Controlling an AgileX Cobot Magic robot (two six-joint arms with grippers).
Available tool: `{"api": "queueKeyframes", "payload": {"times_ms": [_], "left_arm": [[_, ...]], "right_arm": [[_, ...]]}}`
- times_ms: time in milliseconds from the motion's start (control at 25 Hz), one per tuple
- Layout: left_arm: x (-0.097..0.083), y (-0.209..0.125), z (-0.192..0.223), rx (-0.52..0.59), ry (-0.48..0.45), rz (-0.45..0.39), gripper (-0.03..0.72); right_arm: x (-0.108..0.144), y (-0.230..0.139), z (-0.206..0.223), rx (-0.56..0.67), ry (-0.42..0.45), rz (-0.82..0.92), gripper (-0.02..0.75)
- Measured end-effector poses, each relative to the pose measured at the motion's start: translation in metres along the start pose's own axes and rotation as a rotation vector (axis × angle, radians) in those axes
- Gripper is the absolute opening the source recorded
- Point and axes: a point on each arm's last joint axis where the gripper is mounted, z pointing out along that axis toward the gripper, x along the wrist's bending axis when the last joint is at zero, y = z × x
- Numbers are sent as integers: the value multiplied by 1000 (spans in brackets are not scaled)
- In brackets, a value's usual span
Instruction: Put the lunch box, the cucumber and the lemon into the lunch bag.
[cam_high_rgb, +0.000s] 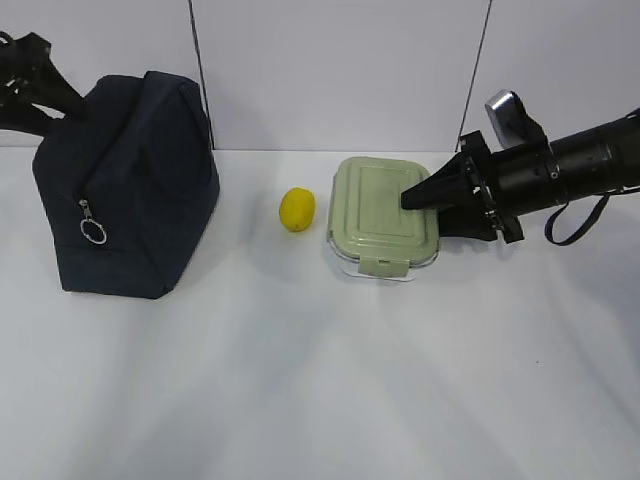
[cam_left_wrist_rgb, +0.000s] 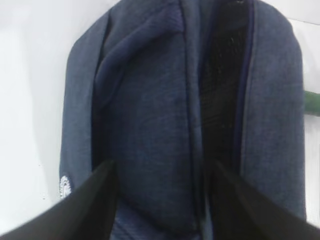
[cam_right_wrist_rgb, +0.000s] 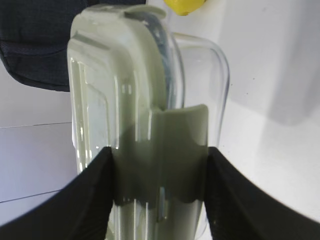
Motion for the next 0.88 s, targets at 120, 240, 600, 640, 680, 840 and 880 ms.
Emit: {"api": "queueKeyframes", "payload": {"times_ms": [120,240,600,640,680,840,880], "left_arm": [[-6,-1,6,13,-8,11,417],[-6,-3,12,32,-3,17,398],[-5,-5,16,47,0,22,195],[-5,-5,16,47,-1,21,164],[-5,-5,16,46,-3,20,129],[-7,-4,16,37,-21,6,34],[-7,-4,16,36,-22,5,29]], "right_arm": [[1,0,2,4,1,-2,400],[2,0,3,2,8,-1,400],[3,0,3,-2,12,2,401],[3,0,3,-2,12,2,401],[3,0,3,-4,13,3,401],[3,0,3,-6,15,5,400],[3,1,3,-8,16,6,401]]}}
